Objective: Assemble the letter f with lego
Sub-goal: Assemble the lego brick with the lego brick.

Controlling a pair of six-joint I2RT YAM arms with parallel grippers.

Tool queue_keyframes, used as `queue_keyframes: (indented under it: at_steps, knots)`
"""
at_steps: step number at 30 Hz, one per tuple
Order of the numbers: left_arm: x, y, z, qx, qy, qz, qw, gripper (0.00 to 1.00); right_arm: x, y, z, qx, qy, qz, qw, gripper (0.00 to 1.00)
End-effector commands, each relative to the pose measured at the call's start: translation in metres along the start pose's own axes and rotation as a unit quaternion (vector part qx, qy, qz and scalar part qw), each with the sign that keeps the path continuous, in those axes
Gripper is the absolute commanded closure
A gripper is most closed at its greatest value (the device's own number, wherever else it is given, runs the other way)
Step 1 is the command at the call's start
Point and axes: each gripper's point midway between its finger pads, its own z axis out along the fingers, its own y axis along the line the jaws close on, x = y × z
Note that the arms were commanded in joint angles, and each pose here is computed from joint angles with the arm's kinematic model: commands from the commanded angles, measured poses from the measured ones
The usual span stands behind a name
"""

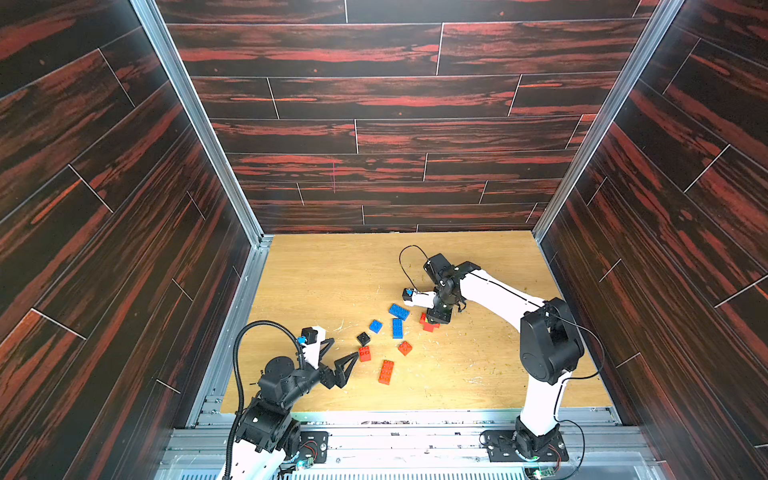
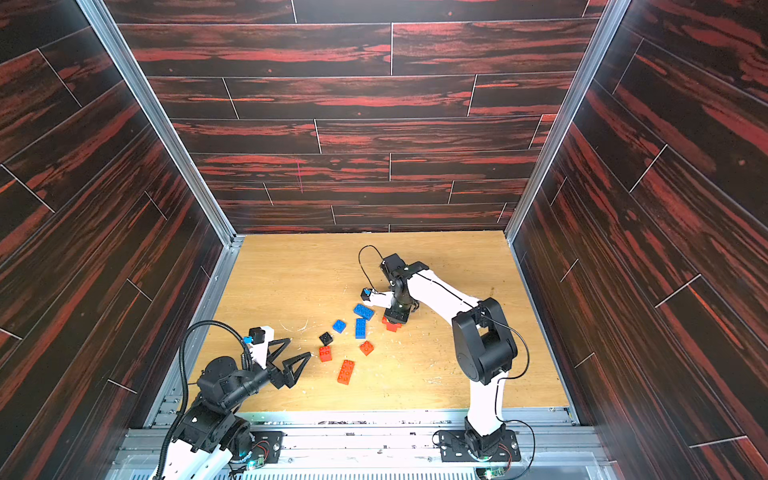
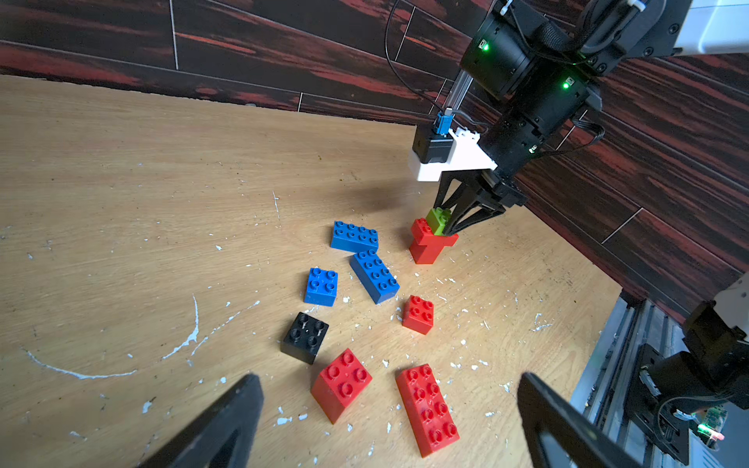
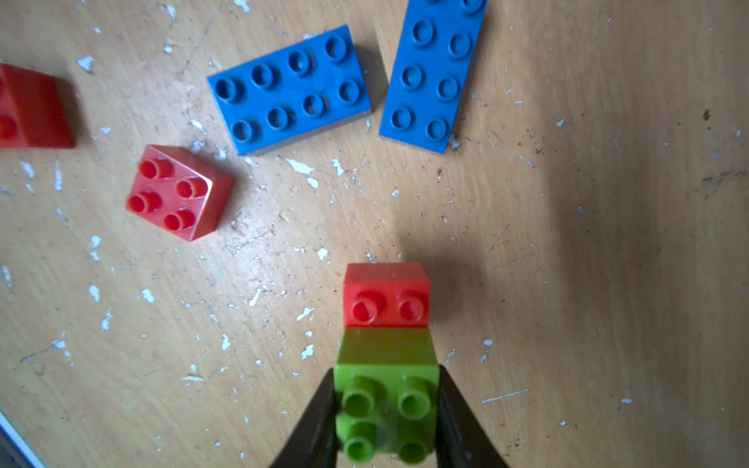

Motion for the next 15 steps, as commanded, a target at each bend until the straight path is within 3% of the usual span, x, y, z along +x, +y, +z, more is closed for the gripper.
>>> queue_keyframes:
  at_steps: [1,7,9,15]
  knots:
    - [0.000,-0.001,0.000,0.002,-0.001,0.005,1.000,0.00,0.006,0.012,-0.010,-0.011,0.011,0.002,1.000,0.62]
    - [0.001,-0.001,0.000,0.003,-0.001,0.005,1.000,0.00,0.005,0.010,-0.016,-0.003,0.010,0.003,1.000,0.60]
    - [0.001,-0.001,0.000,0.003,0.000,0.005,1.000,0.00,0.005,0.011,-0.017,-0.004,0.008,0.003,1.000,0.55]
    - [0.001,-0.001,-0.001,0.003,0.000,0.005,1.000,0.00,0.002,0.011,-0.023,0.003,0.000,0.002,1.000,0.55]
